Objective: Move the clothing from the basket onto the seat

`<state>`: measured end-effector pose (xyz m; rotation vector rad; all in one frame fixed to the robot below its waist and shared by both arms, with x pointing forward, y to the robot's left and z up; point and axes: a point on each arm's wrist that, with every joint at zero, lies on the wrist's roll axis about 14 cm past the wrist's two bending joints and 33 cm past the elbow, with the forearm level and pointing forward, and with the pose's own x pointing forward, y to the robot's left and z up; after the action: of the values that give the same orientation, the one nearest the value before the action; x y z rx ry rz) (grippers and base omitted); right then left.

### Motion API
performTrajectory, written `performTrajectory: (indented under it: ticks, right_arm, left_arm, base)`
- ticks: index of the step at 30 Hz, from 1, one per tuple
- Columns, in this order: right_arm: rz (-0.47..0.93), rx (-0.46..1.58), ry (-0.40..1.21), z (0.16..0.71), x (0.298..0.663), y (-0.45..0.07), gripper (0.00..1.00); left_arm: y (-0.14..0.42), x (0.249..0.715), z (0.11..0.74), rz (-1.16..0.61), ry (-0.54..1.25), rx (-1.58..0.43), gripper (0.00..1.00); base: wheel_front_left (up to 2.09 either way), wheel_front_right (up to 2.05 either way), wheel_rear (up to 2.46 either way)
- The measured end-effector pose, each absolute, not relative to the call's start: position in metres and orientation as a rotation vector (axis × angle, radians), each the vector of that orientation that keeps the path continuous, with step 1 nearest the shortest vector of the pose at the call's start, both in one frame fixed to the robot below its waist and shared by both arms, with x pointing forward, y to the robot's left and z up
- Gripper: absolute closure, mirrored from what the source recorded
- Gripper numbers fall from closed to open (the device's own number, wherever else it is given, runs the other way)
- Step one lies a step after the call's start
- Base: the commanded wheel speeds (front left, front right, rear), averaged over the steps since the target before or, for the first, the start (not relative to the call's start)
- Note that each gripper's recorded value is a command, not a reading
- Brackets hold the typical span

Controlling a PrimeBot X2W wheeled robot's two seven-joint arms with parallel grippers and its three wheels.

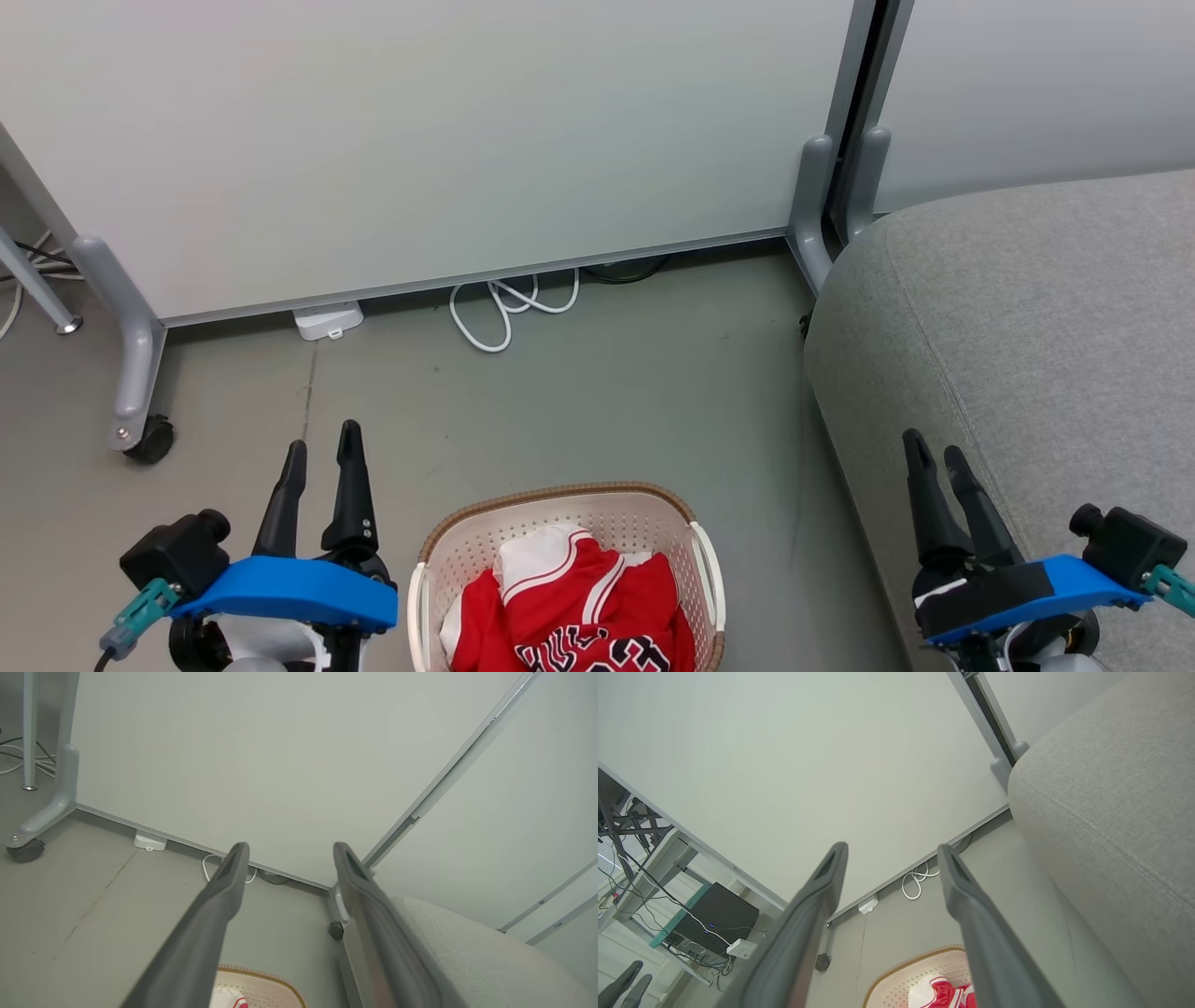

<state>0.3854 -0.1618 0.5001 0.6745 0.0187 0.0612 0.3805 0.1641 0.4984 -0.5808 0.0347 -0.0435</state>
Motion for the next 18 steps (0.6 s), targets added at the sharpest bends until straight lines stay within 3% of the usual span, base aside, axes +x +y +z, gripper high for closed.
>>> performTrajectory:
  ticks: [18]
  right_arm:
    - [0.113,0.481,-0.015,0.506,0.387,-0.15,0.0]
  left_arm:
    - [0.156,0.381,0.506,-0.081,-0.006,-0.372,0.0]
  base:
    - [0.0,0.0,0.0]
